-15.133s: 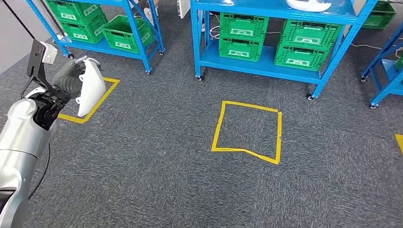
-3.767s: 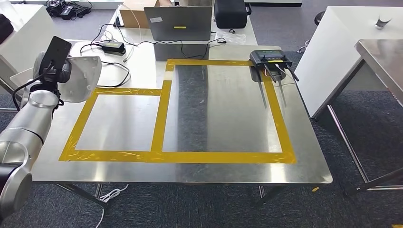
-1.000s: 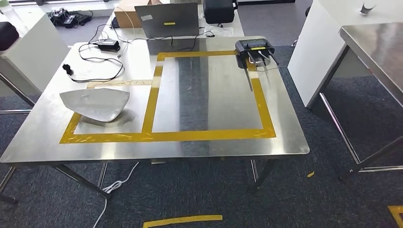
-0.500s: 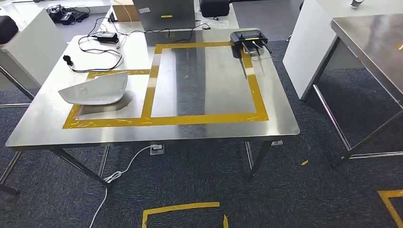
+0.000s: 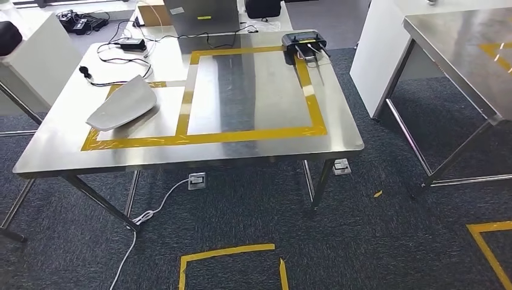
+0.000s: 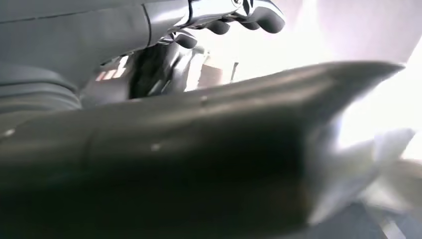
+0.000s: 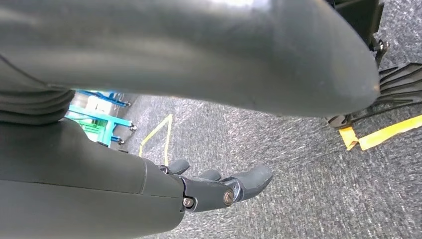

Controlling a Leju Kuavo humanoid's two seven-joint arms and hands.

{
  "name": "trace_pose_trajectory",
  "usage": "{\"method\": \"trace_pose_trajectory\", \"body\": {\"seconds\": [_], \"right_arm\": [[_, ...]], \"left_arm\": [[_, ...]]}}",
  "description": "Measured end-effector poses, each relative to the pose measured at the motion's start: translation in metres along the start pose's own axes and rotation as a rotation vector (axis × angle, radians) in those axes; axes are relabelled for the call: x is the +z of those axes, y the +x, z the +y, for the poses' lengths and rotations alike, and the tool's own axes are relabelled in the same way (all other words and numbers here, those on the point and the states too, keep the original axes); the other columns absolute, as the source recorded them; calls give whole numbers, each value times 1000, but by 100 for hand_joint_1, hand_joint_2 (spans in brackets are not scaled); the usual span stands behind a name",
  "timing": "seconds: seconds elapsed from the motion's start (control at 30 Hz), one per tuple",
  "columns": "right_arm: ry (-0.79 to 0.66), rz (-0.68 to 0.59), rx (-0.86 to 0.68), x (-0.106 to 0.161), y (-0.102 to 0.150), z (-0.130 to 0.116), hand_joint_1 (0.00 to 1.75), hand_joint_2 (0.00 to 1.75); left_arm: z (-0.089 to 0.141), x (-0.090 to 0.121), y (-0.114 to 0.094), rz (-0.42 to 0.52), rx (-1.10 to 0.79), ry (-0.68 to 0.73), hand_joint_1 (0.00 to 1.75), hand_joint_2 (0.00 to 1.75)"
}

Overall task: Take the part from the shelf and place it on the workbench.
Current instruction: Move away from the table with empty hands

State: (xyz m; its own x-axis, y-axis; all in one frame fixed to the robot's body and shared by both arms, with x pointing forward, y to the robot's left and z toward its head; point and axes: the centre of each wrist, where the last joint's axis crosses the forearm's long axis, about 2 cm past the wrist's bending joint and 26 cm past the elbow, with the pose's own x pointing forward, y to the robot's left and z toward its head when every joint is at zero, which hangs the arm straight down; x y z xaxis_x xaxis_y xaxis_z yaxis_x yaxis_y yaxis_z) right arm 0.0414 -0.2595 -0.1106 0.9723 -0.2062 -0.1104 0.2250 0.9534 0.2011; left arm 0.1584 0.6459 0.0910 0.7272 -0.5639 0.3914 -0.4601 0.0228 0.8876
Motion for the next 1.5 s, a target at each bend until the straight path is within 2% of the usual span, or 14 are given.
{"method": "trace_pose_trajectory", "body": {"seconds": [0.1, 0.17, 0.23, 0.4, 0.43, 0.5, 0.57, 0.67, 0.87, 1.07, 1.27, 1.37, 1.5], "right_arm": [[0, -16, -10, 0, -1, -2, 0, 0], [0, -12, -21, 0, -2, -4, 0, 0], [-1, -2, -32, 1, -1, -6, 0, 0], [-21, -1, -28, 2, 3, -14, 0, 0], [-25, -1, -22, 3, 4, -15, 0, 0], [-31, 1, -6, 4, 7, -16, 0, 0], [-38, 3, 12, 4, 8, -17, 0, 0], [-46, 7, 36, 4, 8, -17, 0, 0], [-57, 16, 71, 4, 6, -17, 0, 0], [-62, 17, 105, 4, 10, -15, 0, 0], [-69, 25, 142, 4, 13, -13, 0, 0], [-67, 23, 140, 5, 14, -12, 0, 0], [-72, 24, 164, 5, 16, -11, 0, 0]], "left_arm": [[-48, 77, -26, 223, 7, -193, 0, 0], [-74, 131, -33, 404, 3, -339, 0, 0], [-92, 180, -35, 539, -19, -465, 0, 0], [-119, 278, -18, 983, -102, -776, 0, 0], [-123, 295, -12, 1043, -96, -823, 0, 0], [-128, 324, 0, 1084, -69, -922, 0, 0], [-130, 343, 8, 1058, -36, -1012, 0, 0], [-131, 355, 10, 976, -4, -1098, 0, 0], [-136, 349, 22, 679, -62, -1210, 0, 0], [-144, 339, 41, 525, -66, -1230, 0, 0], [-149, 350, 65, 361, -151, -1295, 0, 0], [-149, 360, 69, 323, -188, -1324, 0, 0], [-147, 373, 68, 337, -237, -1359, 0, 0]]}}
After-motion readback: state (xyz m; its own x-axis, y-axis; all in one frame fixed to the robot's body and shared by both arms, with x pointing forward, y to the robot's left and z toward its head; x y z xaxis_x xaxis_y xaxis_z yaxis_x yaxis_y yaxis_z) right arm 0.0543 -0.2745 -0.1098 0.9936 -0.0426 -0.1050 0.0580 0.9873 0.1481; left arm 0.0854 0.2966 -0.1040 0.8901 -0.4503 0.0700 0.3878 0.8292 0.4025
